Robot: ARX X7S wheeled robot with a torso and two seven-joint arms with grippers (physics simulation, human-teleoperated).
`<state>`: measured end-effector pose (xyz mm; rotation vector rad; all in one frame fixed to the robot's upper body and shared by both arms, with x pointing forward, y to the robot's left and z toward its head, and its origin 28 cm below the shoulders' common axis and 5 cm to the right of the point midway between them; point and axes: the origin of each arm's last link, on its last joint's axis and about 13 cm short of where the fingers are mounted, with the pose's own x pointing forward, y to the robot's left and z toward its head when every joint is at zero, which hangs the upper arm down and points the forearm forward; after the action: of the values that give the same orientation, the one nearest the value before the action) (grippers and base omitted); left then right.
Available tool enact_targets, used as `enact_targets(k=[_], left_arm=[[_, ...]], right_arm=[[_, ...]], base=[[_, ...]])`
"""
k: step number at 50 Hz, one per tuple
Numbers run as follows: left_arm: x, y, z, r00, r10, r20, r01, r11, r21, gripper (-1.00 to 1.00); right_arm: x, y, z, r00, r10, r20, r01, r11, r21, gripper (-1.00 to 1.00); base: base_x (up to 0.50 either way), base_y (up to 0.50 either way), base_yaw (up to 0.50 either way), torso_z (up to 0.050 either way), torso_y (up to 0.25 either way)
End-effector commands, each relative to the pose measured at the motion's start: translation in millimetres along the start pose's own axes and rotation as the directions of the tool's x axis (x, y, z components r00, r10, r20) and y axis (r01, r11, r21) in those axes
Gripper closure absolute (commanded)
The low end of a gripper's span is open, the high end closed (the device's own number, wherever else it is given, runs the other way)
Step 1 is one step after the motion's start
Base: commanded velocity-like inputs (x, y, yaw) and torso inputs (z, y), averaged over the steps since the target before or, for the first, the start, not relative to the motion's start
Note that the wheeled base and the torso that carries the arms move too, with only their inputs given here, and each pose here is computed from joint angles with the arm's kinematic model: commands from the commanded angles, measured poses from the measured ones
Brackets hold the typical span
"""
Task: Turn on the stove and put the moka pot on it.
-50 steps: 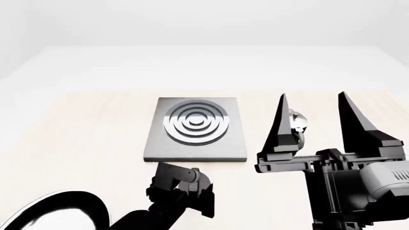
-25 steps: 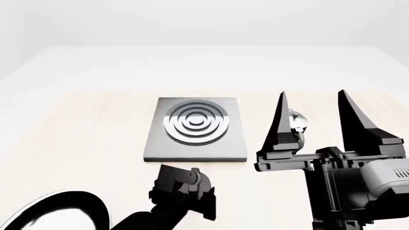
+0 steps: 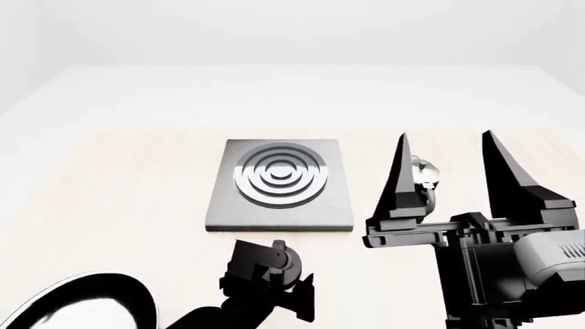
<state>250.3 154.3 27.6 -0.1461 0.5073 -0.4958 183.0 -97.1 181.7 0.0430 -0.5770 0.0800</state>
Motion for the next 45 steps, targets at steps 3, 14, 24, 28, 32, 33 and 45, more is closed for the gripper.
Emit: enact_targets(k=[3, 14, 24, 28, 32, 33, 45], left_arm=[[2, -2.4, -3, 1.0, -0.018, -0.009, 0.018, 1.0, -0.006, -1.0], [0, -14.8, -1, 0.997, -0.07, -0.018, 0.07, 0.998, 0.01, -1.0], [-4, -30.7, 1, 0.991, -0.135, -0.022, 0.136, 0.99, 0.036, -1.0], [-6, -36.3, 1, 0.987, -0.158, -0.026, 0.159, 0.986, 0.045, -1.0], [-6, -37.9, 5, 0.987, -0.162, -0.016, 0.163, 0.985, 0.062, -1.0], [-8, -38.7, 8, 0.986, -0.165, -0.005, 0.165, 0.984, 0.066, -1.0], [-35, -37.3, 62, 0.967, -0.076, 0.244, 0.022, 0.975, 0.219, -1.0]], right_arm=[[-1, 0.2, 0, 1.0, 0.002, 0.001, -0.002, 1.0, 0.0, -1.0], [1, 0.0, 2, 1.0, 0.002, 0.0, -0.002, 1.0, -0.001, -1.0], [1, -0.7, 1, 1.0, -0.001, -0.001, 0.001, 1.0, 0.001, -1.0], [-1, -0.8, -2, 1.0, -0.001, -0.001, 0.001, 1.0, 0.001, -1.0], [-2, -0.7, -3, 1.0, 0.0, -0.004, 0.0, 1.0, 0.001, -1.0], [-2, -0.5, -3, 1.0, 0.001, -0.004, -0.001, 1.0, 0.001, -1.0], [2, -2.9, -1, 1.0, -0.003, -0.003, 0.003, 1.0, -0.011, -1.0]], base=[[0.0, 0.0, 0.0, 0.0, 0.0], [0.0, 0.0, 0.0, 0.0, 0.0], [0.0, 0.0, 0.0, 0.0, 0.0], [0.0, 0.0, 0.0, 0.0, 0.0], [0.0, 0.0, 0.0, 0.0, 0.0], [0.0, 0.0, 0.0, 0.0, 0.0], [0.0, 0.0, 0.0, 0.0, 0.0]])
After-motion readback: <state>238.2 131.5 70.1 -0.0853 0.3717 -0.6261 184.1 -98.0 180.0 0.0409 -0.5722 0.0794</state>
